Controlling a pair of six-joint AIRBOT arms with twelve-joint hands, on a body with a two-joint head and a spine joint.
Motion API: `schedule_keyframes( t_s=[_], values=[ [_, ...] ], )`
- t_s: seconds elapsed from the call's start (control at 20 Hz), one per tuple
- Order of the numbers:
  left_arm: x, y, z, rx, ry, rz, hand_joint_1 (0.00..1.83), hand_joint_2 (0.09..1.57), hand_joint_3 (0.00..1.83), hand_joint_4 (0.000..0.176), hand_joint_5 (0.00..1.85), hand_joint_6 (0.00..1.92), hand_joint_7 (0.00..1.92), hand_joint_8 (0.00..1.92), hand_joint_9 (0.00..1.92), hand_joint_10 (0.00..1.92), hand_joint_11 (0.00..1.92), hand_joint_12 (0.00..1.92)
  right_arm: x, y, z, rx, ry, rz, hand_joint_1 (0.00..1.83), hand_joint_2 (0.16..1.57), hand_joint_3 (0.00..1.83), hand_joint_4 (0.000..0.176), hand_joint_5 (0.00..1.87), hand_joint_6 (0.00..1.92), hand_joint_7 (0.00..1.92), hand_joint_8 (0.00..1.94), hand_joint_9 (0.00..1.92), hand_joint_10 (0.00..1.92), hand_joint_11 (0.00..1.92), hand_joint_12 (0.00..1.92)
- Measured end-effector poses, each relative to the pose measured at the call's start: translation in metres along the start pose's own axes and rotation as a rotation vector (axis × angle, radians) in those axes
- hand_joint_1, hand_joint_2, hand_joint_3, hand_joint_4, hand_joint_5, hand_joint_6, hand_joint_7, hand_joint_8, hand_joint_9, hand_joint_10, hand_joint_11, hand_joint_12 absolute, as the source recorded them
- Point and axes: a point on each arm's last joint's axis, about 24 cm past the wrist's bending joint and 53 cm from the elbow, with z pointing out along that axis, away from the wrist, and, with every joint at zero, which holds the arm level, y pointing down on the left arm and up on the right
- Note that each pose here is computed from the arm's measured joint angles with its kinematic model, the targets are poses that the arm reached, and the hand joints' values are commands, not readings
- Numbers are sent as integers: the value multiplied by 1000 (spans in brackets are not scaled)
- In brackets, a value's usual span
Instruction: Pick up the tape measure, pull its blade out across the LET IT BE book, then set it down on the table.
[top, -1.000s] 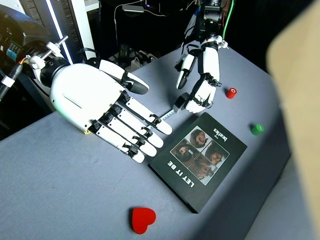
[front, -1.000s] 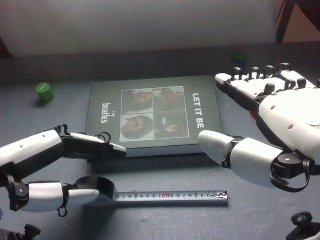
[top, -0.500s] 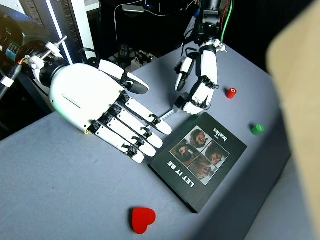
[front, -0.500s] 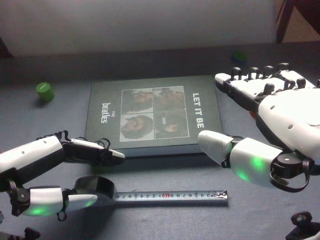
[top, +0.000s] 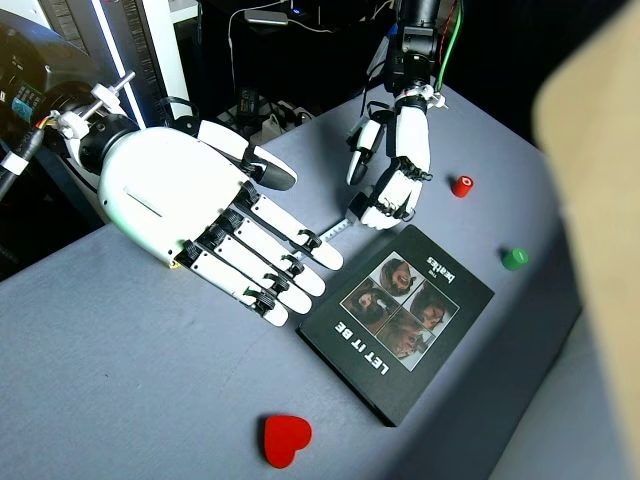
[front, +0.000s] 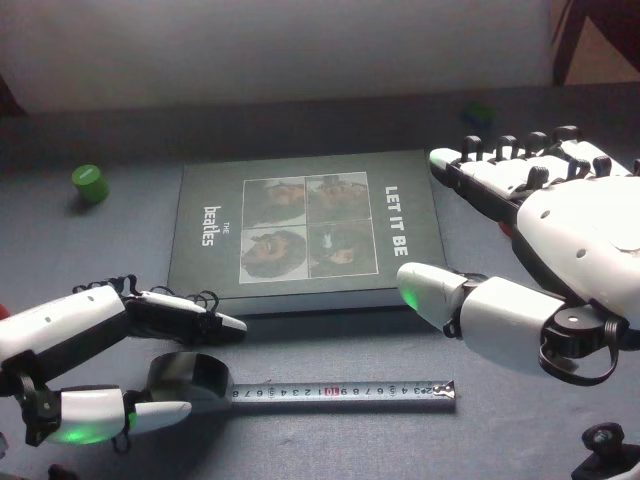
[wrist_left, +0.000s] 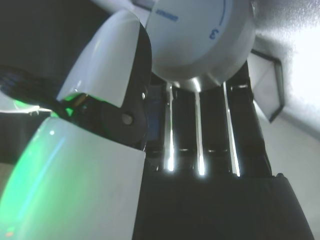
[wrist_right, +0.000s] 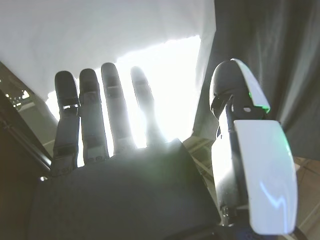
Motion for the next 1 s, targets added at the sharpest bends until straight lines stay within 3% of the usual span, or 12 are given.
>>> schedule_keyframes(
  t_s=[0.55,0.7,0.75,0.8,0.85,1.0],
  values=[
    [7,11,4,-15,9,63,1167,1173,0,0,655,6,682,6,635,7,377,691,0,0,0,0,0,3,86,1178,0,53,197,4,252,2,229,3,0,917],
    [3,11,4,-13,-5,68,1250,1197,0,0,840,8,838,3,839,11,608,672,0,0,0,0,0,3,87,1179,0,50,200,4,260,5,232,4,0,916],
    [2,10,3,-6,-12,67,1480,1192,1,0,711,987,933,17,756,946,662,1464,0,0,0,0,0,4,87,1179,0,50,200,3,266,7,236,5,0,915],
    [2,9,3,-2,-11,67,1476,1154,25,0,722,1232,894,699,838,1134,749,1615,0,0,0,0,0,4,89,1180,0,49,208,5,279,8,250,8,0,939],
    [3,10,2,-5,-9,74,1477,1148,6,0,737,1252,902,809,880,1142,803,1614,0,0,0,-1,0,6,95,1178,0,47,217,5,284,6,258,8,0,969],
    [3,12,1,-13,-8,82,1480,1133,0,0,778,1192,916,810,932,1093,852,1577,0,0,0,-1,0,7,96,1178,0,42,214,2,287,4,262,8,0,982]
  ],
)
